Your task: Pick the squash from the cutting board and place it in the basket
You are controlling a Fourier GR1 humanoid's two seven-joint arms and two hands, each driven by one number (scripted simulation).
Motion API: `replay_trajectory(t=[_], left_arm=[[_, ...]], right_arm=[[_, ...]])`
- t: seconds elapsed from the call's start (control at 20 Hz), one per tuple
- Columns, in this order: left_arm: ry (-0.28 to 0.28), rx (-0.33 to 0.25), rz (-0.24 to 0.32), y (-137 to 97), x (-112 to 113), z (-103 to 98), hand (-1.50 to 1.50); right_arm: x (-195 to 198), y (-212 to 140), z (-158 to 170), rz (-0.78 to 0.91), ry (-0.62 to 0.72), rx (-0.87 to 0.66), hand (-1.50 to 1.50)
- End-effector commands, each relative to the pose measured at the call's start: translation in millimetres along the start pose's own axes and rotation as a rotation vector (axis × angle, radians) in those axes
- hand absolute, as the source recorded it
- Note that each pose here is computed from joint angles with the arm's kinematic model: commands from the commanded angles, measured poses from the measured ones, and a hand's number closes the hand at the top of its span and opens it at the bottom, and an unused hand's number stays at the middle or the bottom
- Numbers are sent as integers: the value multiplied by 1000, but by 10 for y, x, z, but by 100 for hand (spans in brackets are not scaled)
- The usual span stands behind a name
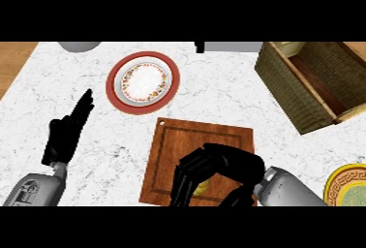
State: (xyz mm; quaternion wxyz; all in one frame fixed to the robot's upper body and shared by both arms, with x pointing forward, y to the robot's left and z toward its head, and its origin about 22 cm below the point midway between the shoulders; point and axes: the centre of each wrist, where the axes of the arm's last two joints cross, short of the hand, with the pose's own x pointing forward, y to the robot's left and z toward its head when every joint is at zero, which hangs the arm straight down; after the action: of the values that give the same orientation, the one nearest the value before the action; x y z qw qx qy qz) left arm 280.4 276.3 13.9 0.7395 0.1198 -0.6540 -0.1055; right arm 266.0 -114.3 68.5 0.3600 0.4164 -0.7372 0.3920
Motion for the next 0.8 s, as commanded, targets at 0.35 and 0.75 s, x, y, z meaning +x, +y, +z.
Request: replay_trajectory(t=[0.35, 0.75], left_arm=[[107, 38, 9, 8, -35, -63, 0], [93, 19, 14, -8, 77, -117, 0]], right_arm=[[507, -162, -254, 773, 176, 83, -150], [1262, -445, -478, 1008, 572, 532, -150]])
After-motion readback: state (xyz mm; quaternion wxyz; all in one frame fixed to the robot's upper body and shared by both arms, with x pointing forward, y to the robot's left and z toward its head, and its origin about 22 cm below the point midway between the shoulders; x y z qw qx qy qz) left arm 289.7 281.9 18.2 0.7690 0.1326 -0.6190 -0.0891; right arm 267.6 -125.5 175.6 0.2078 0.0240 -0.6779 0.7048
